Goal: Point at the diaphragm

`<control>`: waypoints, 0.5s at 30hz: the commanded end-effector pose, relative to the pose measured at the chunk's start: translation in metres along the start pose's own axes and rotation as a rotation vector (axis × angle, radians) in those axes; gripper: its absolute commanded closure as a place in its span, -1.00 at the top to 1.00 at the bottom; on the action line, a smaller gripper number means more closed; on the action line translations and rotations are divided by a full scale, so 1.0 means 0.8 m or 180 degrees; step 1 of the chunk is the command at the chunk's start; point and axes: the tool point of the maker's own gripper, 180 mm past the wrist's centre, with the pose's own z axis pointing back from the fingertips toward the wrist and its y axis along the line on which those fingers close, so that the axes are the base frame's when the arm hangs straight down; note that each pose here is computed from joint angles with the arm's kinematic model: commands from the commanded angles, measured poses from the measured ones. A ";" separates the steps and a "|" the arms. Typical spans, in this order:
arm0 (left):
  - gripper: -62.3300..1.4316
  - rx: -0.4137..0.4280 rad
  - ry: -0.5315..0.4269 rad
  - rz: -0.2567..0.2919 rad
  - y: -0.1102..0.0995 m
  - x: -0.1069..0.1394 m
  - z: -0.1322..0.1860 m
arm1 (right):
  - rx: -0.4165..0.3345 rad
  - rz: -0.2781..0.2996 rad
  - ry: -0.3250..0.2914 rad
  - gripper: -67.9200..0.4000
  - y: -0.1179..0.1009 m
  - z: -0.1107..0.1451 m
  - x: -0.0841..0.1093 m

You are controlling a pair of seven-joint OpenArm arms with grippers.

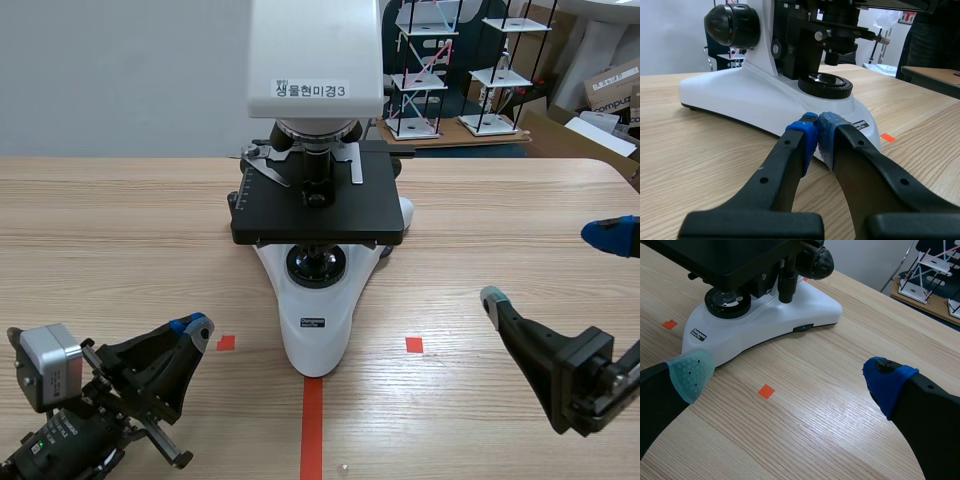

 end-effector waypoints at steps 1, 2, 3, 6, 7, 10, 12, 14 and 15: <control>-0.84 0.0016 -0.0086 0.0005 0.001 0.007 -0.002 | 0.0007 0.0040 -0.0093 1.00 -0.002 -0.001 0.012; -0.84 0.0016 -0.0086 0.0005 0.001 0.007 -0.002 | 0.0007 0.0040 -0.0093 1.00 -0.002 -0.001 0.012; -0.84 0.0016 -0.0085 0.0006 0.001 0.007 -0.001 | 0.0007 0.0040 -0.0093 1.00 -0.002 -0.001 0.012; -0.84 0.0017 -0.0090 0.0006 0.001 0.007 -0.001 | 0.0007 0.0040 -0.0093 1.00 -0.002 -0.001 0.012; -0.84 0.0017 -0.0092 0.0006 0.001 0.007 -0.002 | 0.0007 0.0040 -0.0093 1.00 -0.002 -0.001 0.012; -0.84 0.0018 -0.0114 0.0006 0.001 0.009 -0.001 | 0.0007 0.0040 -0.0093 1.00 -0.002 -0.001 0.012; -0.84 0.0018 -0.0113 0.0007 0.001 0.009 -0.001 | 0.0007 0.0040 -0.0093 1.00 -0.002 -0.001 0.012; -0.84 0.0018 -0.0113 0.0007 0.001 0.009 -0.001 | 0.0007 0.0040 -0.0093 1.00 -0.002 -0.001 0.012; -0.84 0.0018 -0.0113 0.0007 0.001 0.009 -0.001 | 0.0007 0.0040 -0.0093 1.00 -0.002 -0.001 0.012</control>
